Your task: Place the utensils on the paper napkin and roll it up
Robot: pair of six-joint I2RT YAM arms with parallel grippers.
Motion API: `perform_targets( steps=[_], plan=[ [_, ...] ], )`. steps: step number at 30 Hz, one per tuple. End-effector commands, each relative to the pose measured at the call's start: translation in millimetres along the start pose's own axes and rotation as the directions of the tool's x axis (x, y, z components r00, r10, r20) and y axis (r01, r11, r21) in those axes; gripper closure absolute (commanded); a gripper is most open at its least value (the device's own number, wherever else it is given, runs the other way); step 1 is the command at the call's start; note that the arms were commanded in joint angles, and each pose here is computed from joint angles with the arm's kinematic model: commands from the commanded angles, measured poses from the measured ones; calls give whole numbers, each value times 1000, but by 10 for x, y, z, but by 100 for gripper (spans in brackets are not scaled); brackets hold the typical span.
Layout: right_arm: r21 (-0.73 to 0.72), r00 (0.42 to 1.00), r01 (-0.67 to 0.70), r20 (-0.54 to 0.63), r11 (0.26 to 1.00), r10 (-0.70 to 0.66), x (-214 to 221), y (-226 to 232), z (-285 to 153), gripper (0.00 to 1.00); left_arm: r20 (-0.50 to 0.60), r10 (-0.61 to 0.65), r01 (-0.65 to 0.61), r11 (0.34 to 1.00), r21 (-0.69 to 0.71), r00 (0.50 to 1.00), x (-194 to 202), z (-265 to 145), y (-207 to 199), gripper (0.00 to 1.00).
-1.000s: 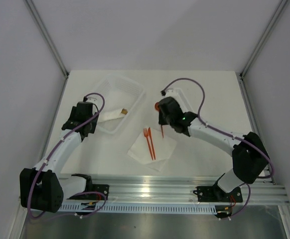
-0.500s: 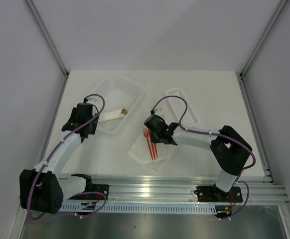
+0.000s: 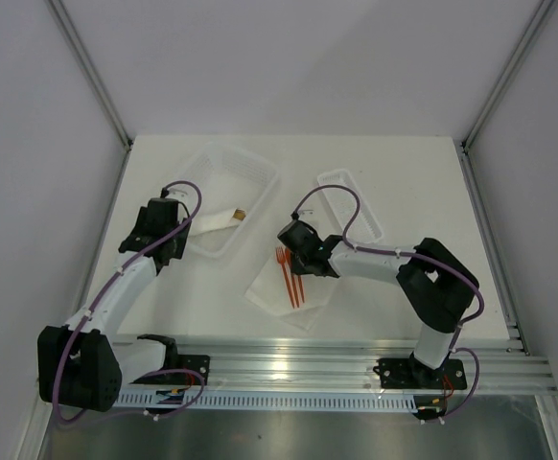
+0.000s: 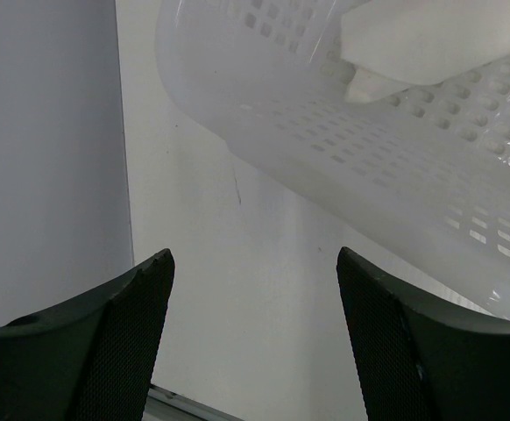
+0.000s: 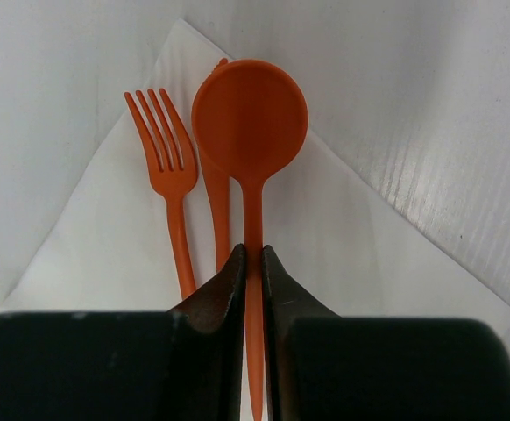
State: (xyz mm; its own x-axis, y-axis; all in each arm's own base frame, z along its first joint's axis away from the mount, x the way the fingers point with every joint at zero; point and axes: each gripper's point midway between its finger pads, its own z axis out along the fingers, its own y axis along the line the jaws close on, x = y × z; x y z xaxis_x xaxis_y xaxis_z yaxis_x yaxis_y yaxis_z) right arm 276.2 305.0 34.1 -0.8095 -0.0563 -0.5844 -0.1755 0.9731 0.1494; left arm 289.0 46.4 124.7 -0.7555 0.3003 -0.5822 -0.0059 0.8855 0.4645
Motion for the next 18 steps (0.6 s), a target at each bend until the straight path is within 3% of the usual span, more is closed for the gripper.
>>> perform_targets(
  steps=[1, 18],
  plan=[
    [-4, 1000, -14, 19, 1000, 14, -48, 48, 75, 100, 27, -20, 20, 1000, 3, 999, -56, 2, 9, 21],
    [-19, 1000, -2, 11, 1000, 3, -67, 110, 101, 100, 26, -18, 18, 1000, 3, 1000, -63, 10, 7, 21]
  ],
)
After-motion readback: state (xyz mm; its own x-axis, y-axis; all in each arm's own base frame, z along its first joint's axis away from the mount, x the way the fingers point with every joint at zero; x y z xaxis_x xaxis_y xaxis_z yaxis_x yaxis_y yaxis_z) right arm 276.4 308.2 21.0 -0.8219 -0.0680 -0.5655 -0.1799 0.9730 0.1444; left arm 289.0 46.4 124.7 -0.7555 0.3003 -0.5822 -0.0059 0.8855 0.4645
